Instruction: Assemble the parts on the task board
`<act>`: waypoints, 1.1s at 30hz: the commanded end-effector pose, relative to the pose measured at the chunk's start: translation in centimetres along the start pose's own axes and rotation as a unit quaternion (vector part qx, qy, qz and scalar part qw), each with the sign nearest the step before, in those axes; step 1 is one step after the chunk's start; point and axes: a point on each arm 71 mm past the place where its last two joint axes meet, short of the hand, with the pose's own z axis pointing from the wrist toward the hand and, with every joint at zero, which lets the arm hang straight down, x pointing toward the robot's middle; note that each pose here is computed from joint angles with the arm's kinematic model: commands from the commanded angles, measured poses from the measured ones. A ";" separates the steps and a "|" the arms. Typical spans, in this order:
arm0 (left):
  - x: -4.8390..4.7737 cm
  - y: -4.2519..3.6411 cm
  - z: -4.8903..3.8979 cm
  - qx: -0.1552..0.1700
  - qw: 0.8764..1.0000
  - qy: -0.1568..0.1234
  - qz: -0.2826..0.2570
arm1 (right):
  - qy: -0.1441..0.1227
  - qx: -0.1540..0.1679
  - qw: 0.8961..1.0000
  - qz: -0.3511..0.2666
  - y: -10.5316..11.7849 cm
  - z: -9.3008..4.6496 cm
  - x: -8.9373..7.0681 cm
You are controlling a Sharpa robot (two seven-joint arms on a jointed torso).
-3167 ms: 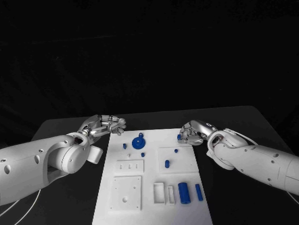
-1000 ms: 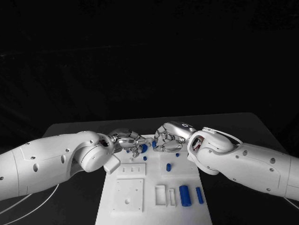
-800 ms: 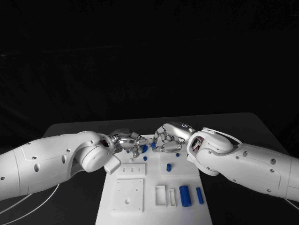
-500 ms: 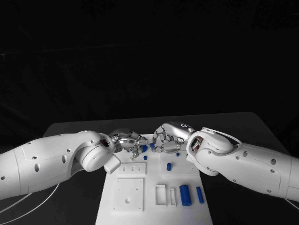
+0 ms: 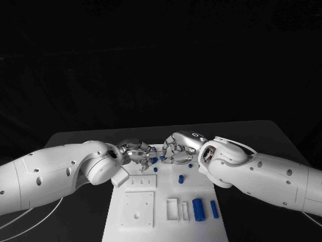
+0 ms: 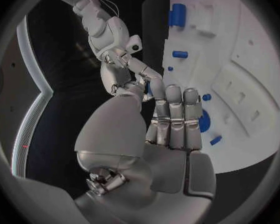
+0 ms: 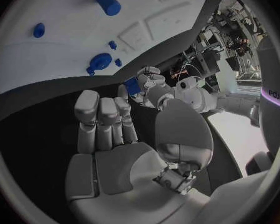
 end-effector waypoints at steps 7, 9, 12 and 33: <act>0.44 -0.30 0.14 0.003 1.000 0.014 0.004 | 0.012 -0.006 1.000 -0.005 0.4 0.2 0.4; 0.45 -0.30 0.14 0.003 1.000 0.014 0.003 | 0.013 -0.006 1.000 -0.004 0.4 0.2 0.4; 0.50 -0.31 0.15 0.003 1.000 0.016 0.003 | 0.014 -0.007 1.000 -0.004 0.5 0.3 0.5; 0.80 -0.47 0.41 0.003 1.000 0.020 -0.001 | 0.020 -0.007 1.000 -0.002 0.7 0.1 0.7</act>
